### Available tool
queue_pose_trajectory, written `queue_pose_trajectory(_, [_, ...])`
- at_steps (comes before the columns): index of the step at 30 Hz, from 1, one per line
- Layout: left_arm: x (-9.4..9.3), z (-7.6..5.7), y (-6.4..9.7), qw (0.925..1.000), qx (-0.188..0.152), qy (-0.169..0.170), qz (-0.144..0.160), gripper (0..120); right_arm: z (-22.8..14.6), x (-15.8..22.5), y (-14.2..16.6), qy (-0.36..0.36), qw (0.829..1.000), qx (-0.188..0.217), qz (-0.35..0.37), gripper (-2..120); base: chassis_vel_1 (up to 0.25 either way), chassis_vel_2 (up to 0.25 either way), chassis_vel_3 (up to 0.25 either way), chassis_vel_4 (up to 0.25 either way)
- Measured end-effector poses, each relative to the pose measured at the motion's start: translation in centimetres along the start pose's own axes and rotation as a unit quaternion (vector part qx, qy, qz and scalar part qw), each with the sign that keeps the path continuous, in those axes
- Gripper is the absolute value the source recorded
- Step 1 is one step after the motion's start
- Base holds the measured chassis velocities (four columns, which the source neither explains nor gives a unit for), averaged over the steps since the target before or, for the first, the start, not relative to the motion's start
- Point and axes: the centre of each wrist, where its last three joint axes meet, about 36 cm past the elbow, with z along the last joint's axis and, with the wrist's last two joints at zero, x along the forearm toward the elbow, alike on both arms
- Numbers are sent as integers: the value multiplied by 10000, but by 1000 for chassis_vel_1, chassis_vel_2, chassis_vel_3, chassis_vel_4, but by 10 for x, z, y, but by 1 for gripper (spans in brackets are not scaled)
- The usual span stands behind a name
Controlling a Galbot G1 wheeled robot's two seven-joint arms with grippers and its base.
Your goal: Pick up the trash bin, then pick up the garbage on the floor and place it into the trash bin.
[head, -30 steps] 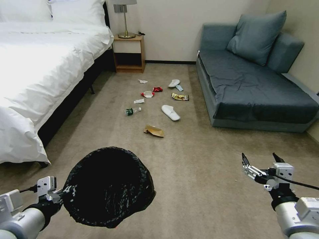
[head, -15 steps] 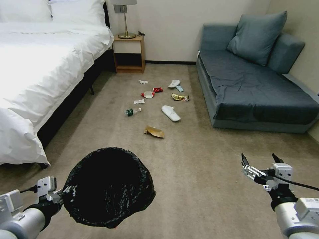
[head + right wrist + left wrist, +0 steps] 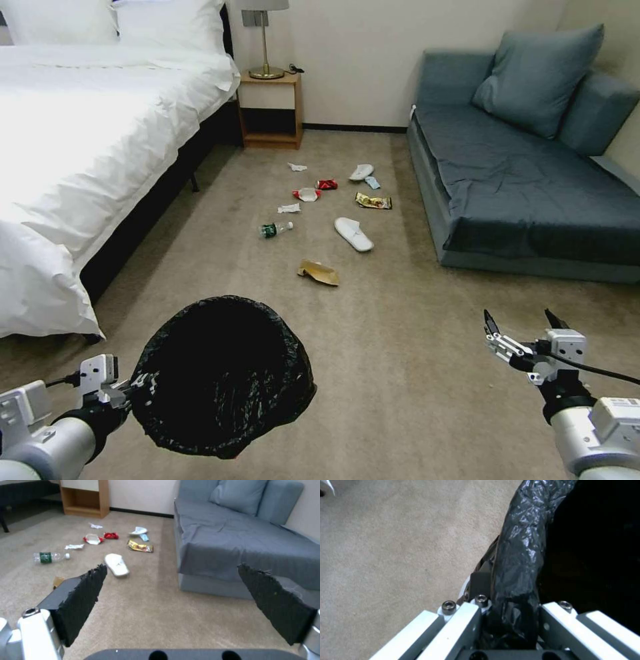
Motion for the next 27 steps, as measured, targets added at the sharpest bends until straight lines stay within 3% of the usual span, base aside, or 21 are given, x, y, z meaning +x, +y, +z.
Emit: queue_pose_trajectory(27, [-3,1,-3,10000,9,-10,30,3,11,-5,-2,23,10000,-49,-23,100,-69,89,91,-72])
